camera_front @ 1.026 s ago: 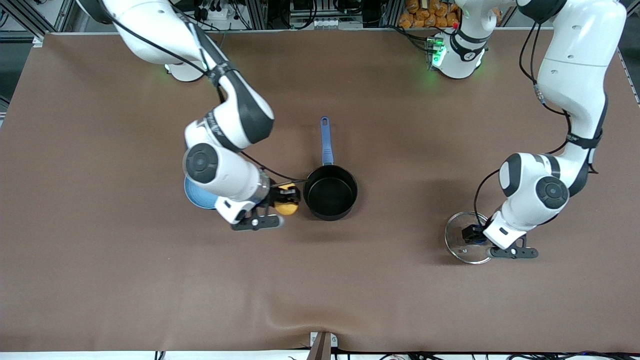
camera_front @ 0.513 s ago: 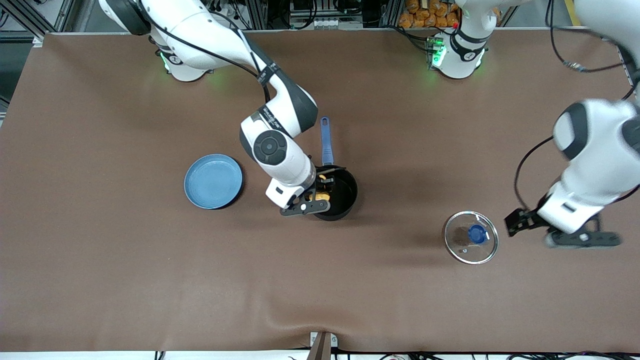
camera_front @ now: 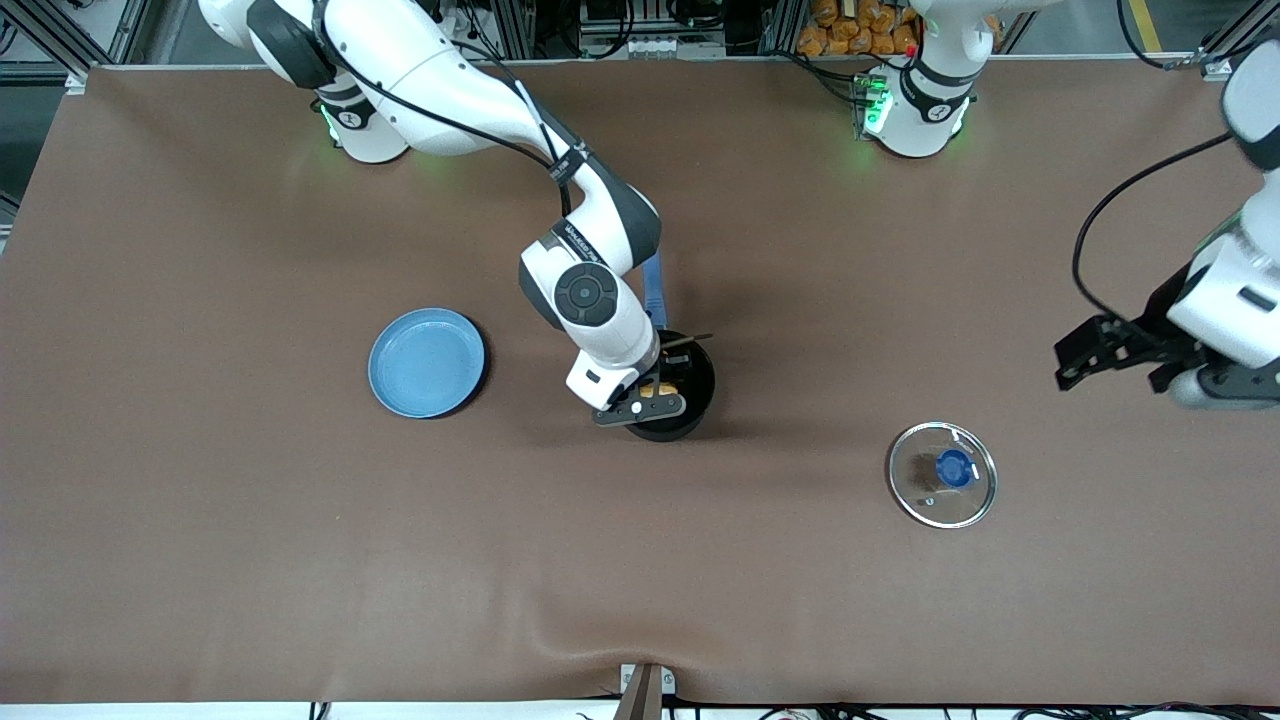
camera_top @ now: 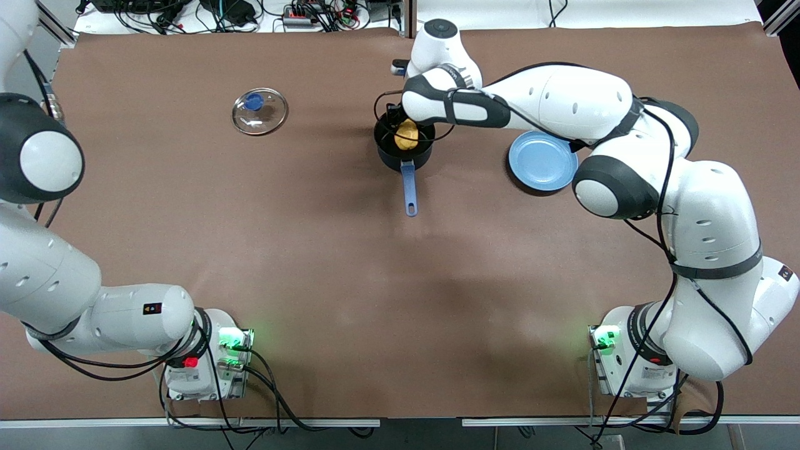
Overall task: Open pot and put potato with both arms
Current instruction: 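Carry the potato over the black pot with the right gripper, then open the right gripper to drop the potato into the pot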
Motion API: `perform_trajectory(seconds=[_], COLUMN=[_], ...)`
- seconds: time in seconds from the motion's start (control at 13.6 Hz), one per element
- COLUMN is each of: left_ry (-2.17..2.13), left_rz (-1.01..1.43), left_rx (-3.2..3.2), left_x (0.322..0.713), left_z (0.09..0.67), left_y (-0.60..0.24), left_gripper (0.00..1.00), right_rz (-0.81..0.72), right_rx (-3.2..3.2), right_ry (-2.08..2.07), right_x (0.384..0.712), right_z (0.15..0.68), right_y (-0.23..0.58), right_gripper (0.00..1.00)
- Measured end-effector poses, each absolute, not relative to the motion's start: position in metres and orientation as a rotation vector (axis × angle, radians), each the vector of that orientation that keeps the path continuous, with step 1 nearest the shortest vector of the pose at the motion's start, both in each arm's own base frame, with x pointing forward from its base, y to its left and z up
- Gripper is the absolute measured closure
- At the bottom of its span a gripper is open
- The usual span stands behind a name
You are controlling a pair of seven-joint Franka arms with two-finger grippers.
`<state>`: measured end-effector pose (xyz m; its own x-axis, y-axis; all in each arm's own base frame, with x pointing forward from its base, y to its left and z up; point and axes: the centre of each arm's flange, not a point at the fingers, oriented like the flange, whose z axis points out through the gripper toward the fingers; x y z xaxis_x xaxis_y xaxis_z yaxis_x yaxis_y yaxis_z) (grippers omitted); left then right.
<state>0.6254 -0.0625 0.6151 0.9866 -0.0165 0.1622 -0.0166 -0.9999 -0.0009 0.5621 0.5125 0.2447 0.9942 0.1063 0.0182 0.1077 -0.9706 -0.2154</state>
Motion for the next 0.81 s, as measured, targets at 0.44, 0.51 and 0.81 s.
perform_trajectory(seconds=[0.44, 0.51, 0.81], left_ry=[0.055, 0.061, 0.108], left_rz=[0.125, 0.089, -0.008], left_rx=[3.152, 3.150, 3.135], left_x=[0.577, 0.570, 0.553], left_z=[0.654, 0.654, 0.637], left_y=[-0.065, -0.064, -0.051], left_gripper=[0.00, 0.00, 0.00], right_rz=[-0.031, -0.018, 0.017], right_rx=[-2.958, -2.966, -2.980], right_ry=[-0.135, -0.135, -0.113], right_x=[0.561, 0.564, 0.584], right_z=[0.236, 0.245, 0.314], right_y=[0.517, 0.518, 0.511], right_gripper=[0.01, 0.00, 0.00])
